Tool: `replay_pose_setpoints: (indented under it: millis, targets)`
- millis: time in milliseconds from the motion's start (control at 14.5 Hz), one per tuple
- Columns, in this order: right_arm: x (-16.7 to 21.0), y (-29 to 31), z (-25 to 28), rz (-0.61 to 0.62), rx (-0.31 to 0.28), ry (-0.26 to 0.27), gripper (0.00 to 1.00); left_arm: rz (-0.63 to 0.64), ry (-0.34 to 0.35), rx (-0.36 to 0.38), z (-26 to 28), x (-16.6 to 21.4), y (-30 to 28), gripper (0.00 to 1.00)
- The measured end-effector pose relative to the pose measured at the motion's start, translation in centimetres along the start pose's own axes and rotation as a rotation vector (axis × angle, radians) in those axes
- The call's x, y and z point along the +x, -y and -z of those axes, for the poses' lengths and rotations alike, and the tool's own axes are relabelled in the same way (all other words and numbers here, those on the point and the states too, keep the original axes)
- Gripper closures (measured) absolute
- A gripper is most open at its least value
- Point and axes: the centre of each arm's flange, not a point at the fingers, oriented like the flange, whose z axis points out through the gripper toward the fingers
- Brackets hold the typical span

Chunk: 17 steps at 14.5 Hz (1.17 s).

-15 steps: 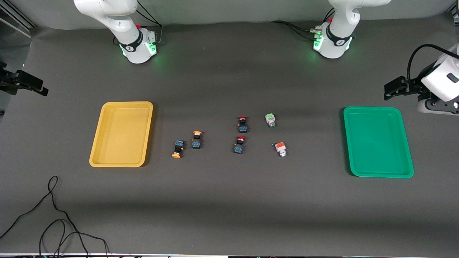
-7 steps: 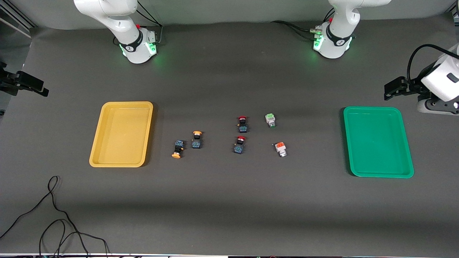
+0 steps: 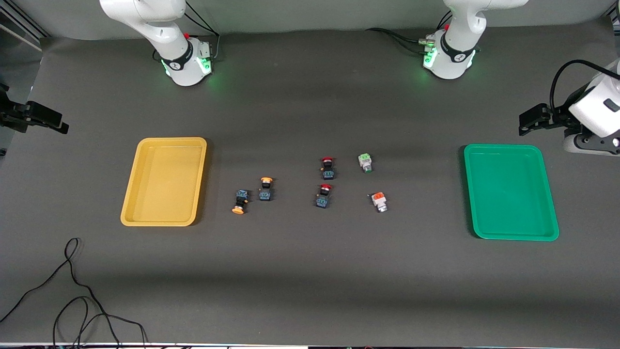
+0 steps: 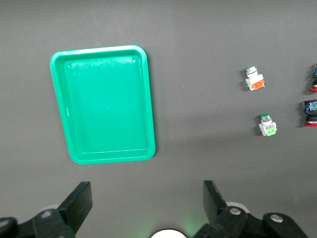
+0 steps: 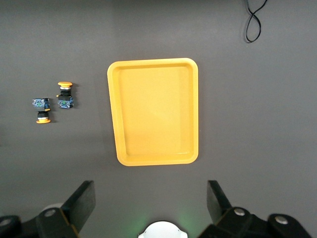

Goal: Place green and yellow buttons in trays

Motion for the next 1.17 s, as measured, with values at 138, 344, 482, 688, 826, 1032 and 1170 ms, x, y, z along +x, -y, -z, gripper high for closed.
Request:
replay_pose_setpoints:
  millis: [138,344,482,688,826,1032,1170]
  targets:
    - [0.0,0.0,0.1,0.0,0.0,0.0,0.0,0.0,0.0,0.0,0.0,0.0,0.0,0.0]
    - [-0.5,1.2,0.3,0.018,0.001,0.025,0.0,-0.001,0.0,0.0,0.0,0.0,-0.1,0.0]
    - [-0.7,4.6,0.1,0.013,0.007,0.034,0.0,0.006,0.006,-0.002,-0.2,0.0,-0.5,0.0]
    - [-0.9,10.4,-1.2,-0.044,0.083,0.076,0.0,0.054,0.043,0.0,-2.3,0.2,-3.7,0.0]
    - [-0.1,12.9,-3.4,-0.05,0.092,0.088,0.0,0.091,0.042,0.01,-4.5,0.4,-8.4,0.0]
    - [1.1,17.1,-9.5,-0.065,0.08,0.086,0.0,0.158,0.013,0.025,-8.5,-0.4,-17.5,0.0]
    - [1.2,19.9,-14.6,-0.088,0.059,0.066,0.0,0.211,-0.019,0.023,-10.4,-1.9,-23.3,0.0]
